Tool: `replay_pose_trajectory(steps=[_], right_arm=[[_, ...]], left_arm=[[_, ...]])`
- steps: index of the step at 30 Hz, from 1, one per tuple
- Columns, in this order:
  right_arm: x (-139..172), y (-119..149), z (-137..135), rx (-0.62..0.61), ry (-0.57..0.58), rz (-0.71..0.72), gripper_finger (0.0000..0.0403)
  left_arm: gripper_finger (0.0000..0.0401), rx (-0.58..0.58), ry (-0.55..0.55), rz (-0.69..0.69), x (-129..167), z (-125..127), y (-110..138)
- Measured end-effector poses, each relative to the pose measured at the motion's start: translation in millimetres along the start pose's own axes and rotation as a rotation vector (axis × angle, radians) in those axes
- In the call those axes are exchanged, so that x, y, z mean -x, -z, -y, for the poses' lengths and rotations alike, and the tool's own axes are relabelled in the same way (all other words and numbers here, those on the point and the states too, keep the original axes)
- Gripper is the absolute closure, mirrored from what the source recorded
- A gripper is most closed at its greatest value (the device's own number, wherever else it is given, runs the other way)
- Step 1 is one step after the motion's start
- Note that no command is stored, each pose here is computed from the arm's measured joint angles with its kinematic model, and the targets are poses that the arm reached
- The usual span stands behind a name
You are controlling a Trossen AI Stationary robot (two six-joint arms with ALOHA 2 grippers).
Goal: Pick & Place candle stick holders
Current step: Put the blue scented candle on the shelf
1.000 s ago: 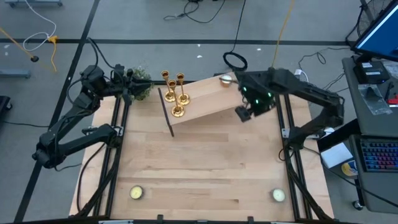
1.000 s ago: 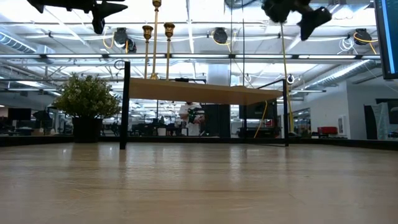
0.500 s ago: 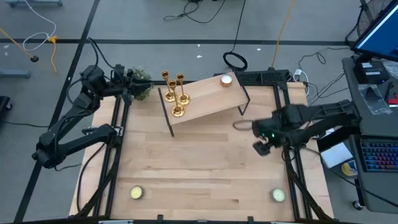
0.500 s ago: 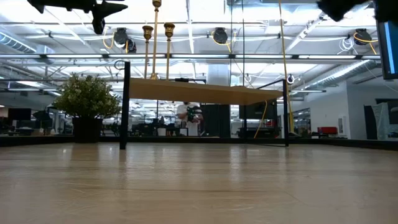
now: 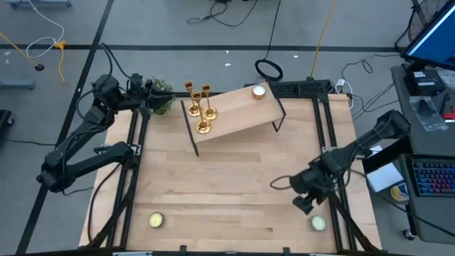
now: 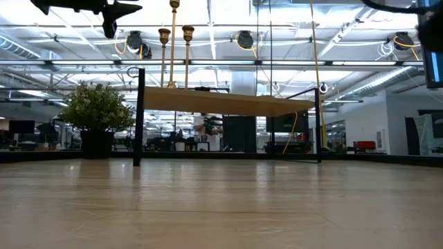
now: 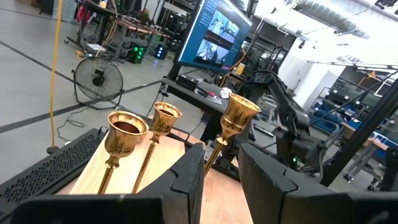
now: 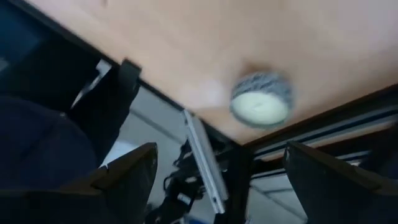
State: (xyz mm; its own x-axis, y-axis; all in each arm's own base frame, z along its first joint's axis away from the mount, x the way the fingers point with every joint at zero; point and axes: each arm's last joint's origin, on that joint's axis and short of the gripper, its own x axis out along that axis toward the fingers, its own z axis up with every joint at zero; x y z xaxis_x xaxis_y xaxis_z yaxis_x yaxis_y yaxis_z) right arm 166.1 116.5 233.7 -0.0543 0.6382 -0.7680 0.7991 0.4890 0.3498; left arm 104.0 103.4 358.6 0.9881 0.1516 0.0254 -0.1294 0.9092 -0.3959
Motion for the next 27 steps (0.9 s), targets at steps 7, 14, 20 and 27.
replay_pose_trajectory(steps=[7, 14, 20, 27], right_arm=[[-29, 3, 11, -0.054, 0.017, -0.073, 0.0073], [-44, 7, 25, -0.146, 0.097, -0.078, 0.0073], [-54, 7, 36, -0.181, 0.147, -0.051, 0.0073], [-68, 4, 40, -0.178, 0.075, -0.045, 0.0073]], left_arm=[[0.0299, 0.016, 0.000, 0.000, 0, 0, 0], [0.0299, 0.016, -0.001, 0.000, 0, 0, 0], [0.0299, 0.016, -0.001, 0.000, 0, 0, 0], [0.0299, 0.016, -0.001, 0.000, 0, 0, 0]])
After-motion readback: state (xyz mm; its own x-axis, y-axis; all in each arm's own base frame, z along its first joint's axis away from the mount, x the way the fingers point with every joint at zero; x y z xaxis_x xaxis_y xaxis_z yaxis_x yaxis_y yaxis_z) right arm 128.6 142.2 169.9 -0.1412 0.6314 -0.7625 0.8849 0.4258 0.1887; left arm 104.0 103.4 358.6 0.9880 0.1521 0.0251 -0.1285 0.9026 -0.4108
